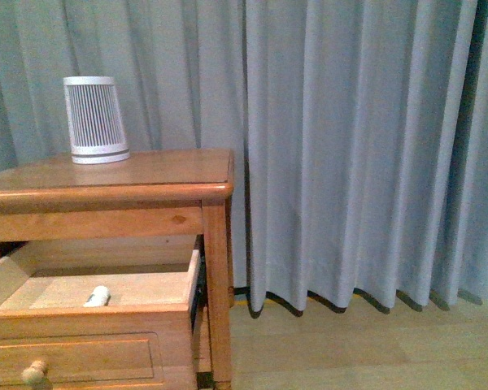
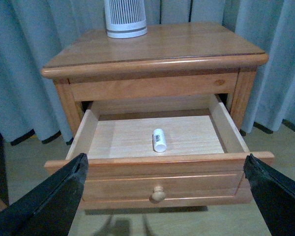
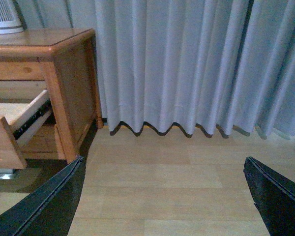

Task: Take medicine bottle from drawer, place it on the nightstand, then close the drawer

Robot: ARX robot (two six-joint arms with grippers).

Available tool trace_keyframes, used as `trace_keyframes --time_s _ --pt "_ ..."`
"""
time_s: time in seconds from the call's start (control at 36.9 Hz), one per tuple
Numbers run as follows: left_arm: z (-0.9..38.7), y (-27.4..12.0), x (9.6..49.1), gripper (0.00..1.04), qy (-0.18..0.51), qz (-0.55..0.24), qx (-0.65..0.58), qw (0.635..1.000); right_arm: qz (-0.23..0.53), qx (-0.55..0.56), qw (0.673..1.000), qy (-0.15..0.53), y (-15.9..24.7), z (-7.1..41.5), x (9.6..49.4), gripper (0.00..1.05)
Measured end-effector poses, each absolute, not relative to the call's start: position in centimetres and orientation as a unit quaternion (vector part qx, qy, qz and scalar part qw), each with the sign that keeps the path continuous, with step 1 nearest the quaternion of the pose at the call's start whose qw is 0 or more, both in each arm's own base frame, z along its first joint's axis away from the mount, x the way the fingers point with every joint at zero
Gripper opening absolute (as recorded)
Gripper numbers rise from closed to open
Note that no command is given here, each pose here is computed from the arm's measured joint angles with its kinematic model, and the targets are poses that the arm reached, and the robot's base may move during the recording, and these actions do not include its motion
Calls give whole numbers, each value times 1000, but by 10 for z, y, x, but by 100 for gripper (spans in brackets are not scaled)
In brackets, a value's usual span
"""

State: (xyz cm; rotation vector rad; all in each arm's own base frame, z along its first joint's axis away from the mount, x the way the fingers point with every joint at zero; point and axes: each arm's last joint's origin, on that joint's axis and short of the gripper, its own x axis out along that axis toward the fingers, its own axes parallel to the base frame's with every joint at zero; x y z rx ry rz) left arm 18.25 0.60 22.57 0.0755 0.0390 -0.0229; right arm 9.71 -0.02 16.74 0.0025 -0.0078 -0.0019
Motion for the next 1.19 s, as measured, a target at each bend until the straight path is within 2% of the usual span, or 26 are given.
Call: trace_keyframes --time_s 0.14,0.22,0.27,0.43,0.51,0.6,0.73,1.19 --pt "239 2 130 98 -5 1 24 1000 -1 1 1000 -4 0 167 97 98" --pt "237 0 111 98 -4 -2 17 1000 -1 1 1000 -4 0 167 97 98" --pt "233 -1 103 94 1 -4 13 1000 -1 1 1000 -4 0 167 97 98" --pt "214 0 98 62 2 -1 5 1000 -1 1 1000 -4 0 167 97 98" --pt "205 0 98 43 4 -1 4 1000 -1 1 1000 -4 0 167 97 98" --pt "200 0 98 31 3 -1 4 1000 -1 1 1000 -4 0 167 97 98" --pt "192 0 98 3 3 -1 4 1000 -1 1 1000 -4 0 167 97 98" --pt "178 0 98 3 2 -1 3 1000 -1 1 1000 -4 0 167 97 98"
